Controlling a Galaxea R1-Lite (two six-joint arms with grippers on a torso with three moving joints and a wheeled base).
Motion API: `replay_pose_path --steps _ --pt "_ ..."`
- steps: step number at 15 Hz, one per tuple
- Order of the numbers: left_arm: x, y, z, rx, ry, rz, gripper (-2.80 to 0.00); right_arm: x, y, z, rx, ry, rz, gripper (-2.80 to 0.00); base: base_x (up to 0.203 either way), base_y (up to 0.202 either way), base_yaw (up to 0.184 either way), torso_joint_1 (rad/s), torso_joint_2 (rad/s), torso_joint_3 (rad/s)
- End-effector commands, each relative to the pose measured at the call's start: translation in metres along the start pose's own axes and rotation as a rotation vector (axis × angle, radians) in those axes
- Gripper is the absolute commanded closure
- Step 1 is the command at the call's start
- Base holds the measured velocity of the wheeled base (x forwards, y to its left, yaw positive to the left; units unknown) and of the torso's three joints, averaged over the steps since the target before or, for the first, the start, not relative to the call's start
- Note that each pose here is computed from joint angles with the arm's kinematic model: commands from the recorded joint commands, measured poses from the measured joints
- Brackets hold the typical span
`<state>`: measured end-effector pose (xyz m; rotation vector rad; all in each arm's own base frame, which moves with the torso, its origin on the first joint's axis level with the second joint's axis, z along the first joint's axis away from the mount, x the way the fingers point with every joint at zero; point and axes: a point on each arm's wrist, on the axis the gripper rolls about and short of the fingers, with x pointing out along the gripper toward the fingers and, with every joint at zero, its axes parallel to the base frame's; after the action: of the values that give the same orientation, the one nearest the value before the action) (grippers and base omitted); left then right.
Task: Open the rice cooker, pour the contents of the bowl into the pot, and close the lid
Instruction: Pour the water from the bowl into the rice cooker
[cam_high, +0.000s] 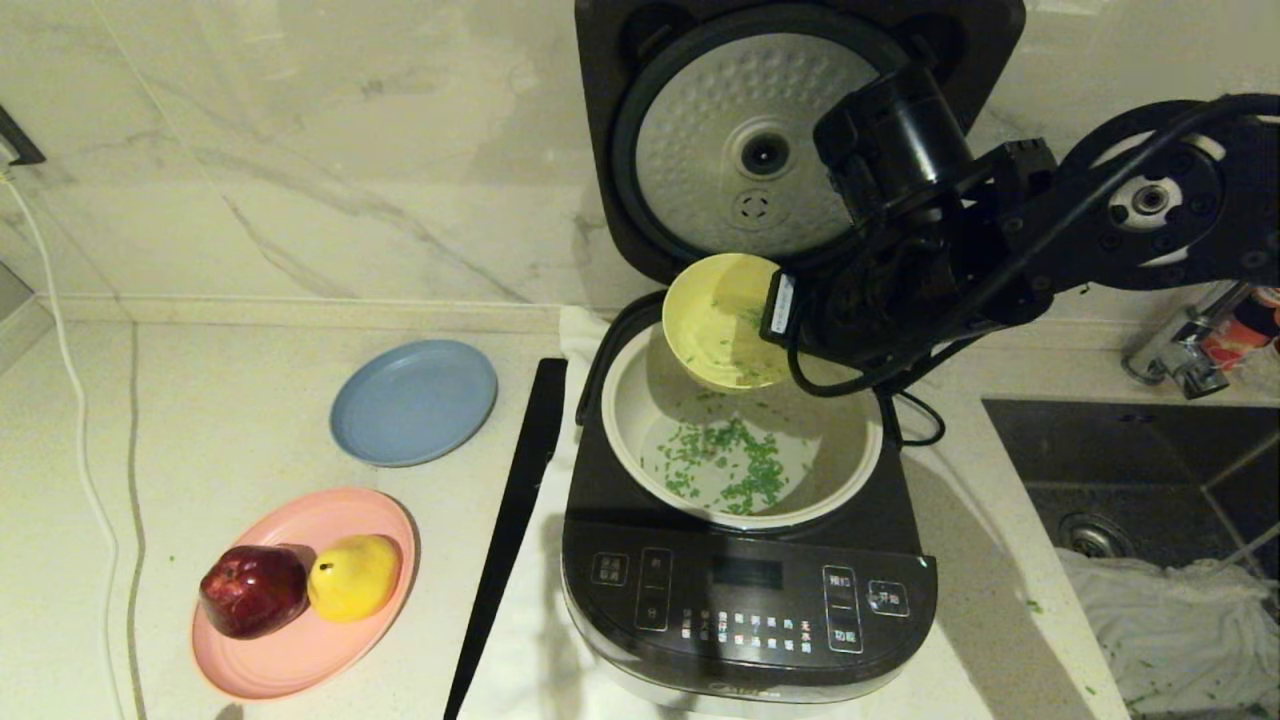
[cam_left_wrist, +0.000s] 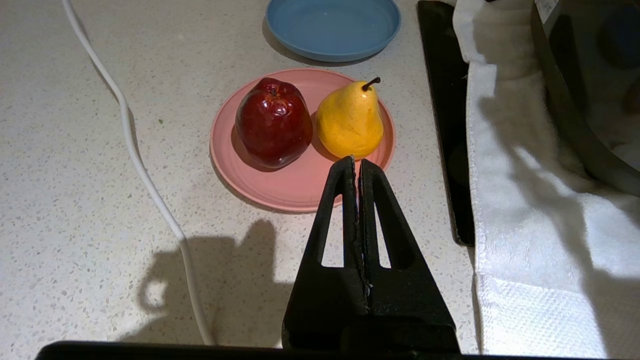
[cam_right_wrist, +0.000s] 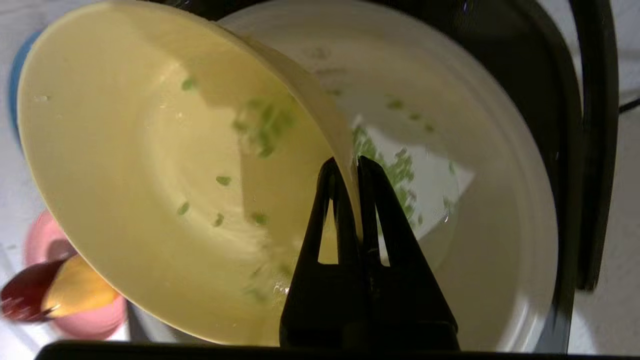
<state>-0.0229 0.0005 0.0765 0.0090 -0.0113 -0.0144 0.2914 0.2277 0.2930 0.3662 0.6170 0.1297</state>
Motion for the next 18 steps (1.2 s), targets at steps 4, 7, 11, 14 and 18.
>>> replay_pose_path --steps 4,7,11,14,18 --pt "0.000 0.000 -0.001 0.000 0.002 0.001 0.00 0.014 0.001 -0.001 -0.027 -0.115 -0.119 0.00 0.000 0.000 0.000 0.000 0.00 0.000" --pt "0.000 0.000 -0.001 0.000 0.002 0.001 0.00 0.018 0.003 -0.002 -0.044 -0.137 -0.130 0.00 0.000 0.000 0.000 0.000 0.00 0.000" --pt "0.000 0.000 -0.001 0.000 0.002 0.001 0.00 0.031 0.005 -0.006 -0.069 -0.155 -0.146 0.00 0.000 0.000 0.000 0.000 0.00 0.000" --pt "0.000 0.000 -0.001 0.000 0.003 0.001 0.00 0.043 0.009 -0.007 -0.086 -0.207 -0.159 0.00 0.000 0.000 0.000 0.000 0.00 0.000" --pt "0.000 0.000 -0.001 0.000 0.003 0.001 0.00 0.048 0.011 -0.010 -0.152 -0.263 -0.204 0.00 0.000 0.000 0.000 0.000 0.00 0.000"
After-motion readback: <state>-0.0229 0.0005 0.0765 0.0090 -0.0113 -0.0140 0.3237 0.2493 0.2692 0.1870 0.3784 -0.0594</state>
